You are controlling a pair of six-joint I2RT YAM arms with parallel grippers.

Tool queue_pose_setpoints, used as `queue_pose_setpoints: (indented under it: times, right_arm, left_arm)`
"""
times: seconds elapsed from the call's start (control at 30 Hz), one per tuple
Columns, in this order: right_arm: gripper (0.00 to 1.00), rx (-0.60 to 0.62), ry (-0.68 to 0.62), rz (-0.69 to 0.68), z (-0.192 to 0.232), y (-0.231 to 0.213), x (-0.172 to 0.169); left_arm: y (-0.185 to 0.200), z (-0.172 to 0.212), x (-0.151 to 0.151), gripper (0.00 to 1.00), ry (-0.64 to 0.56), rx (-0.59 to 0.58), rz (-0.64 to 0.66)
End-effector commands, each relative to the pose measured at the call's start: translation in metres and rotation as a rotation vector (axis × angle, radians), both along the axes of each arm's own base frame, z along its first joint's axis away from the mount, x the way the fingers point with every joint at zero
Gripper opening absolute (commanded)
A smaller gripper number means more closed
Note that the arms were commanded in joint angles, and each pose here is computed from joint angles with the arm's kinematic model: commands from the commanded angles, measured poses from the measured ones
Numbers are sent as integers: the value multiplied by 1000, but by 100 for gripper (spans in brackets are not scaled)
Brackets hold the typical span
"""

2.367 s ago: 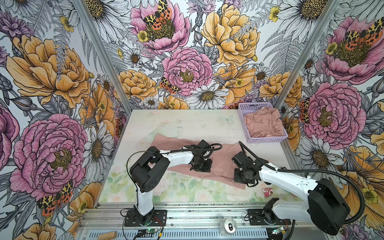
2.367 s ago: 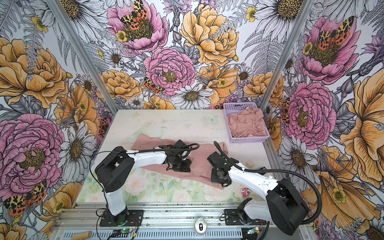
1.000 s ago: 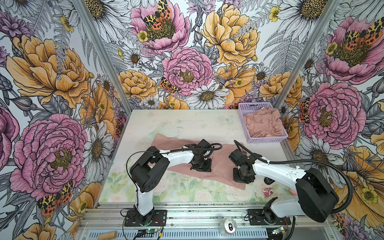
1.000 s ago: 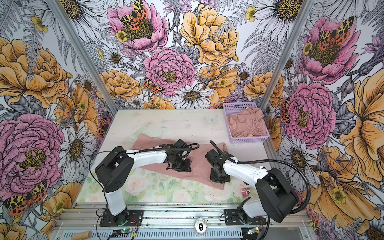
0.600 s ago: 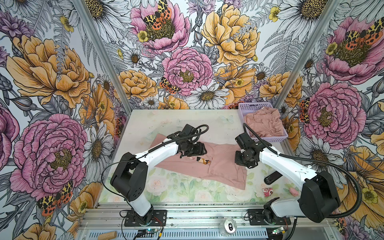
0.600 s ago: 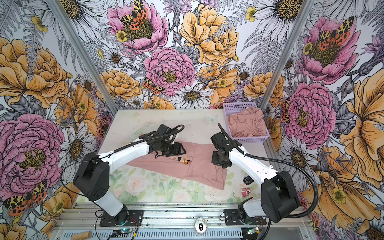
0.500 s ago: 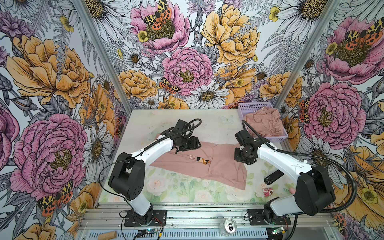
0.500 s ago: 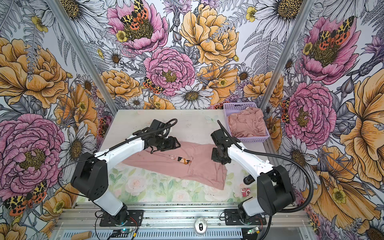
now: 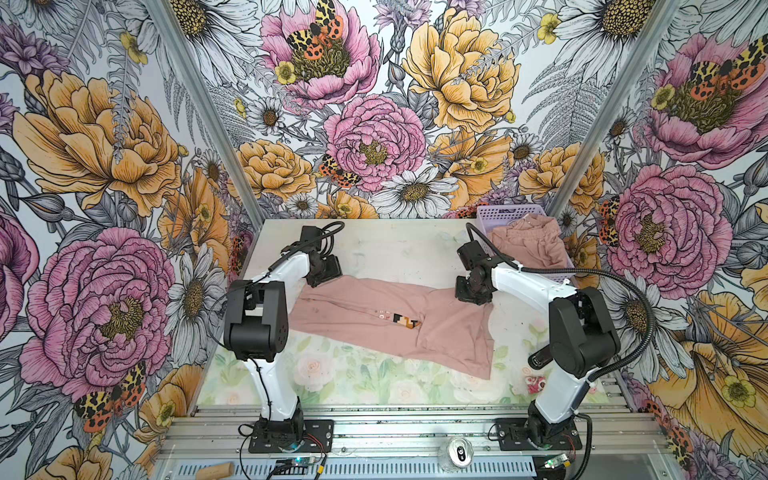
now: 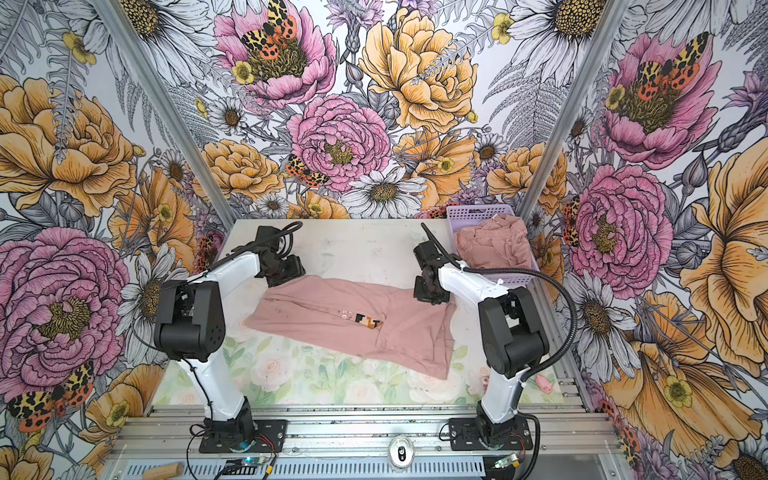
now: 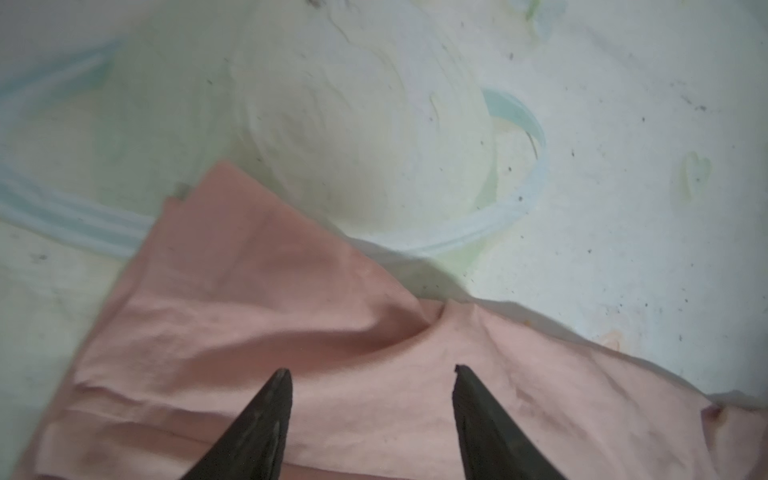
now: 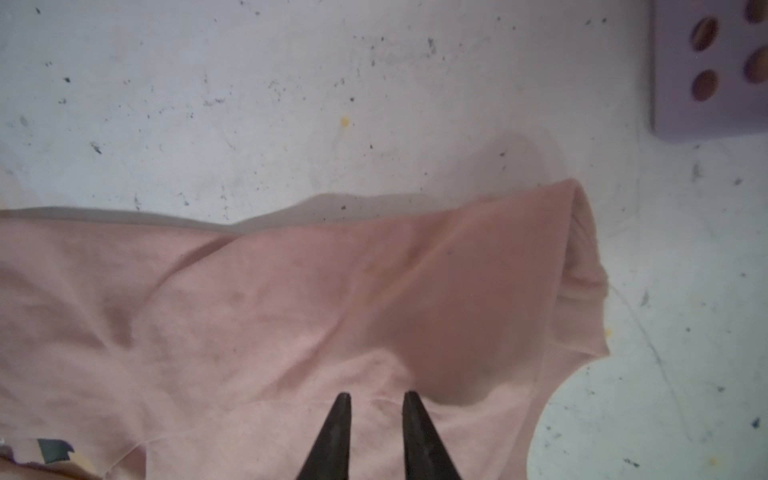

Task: Fold and stack the mixed laundry pile
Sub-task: 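Open both grippers and move them to the shirt's far edge corners, then lower both grippers and pinch the shirt's far edge at each end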

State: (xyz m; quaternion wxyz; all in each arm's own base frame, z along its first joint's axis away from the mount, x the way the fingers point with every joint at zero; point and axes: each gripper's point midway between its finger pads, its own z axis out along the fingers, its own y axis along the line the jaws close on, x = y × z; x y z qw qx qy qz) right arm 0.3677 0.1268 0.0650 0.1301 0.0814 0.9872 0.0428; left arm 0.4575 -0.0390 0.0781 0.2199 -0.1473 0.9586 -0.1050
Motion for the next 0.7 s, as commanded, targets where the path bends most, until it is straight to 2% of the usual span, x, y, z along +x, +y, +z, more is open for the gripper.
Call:
queue_pose_setpoints:
  times: [0.0,0.33,0.53,0.67]
  right_arm:
    - [25,7,-41,16,8,2,16]
    - [25,13,-1,13,-5,-3,16]
    - [25,19,15,18,-11,-2,16]
    - [25,20,25,23,-14,-1,16]
  left_arm:
    - [28,13,19,62,-42,101,-7]
    - [52,-13,28,52,55,253,-75]
    - [54,-20,38,47,61,279,-87]
    - [52,-28,41,40,74,276,-102]
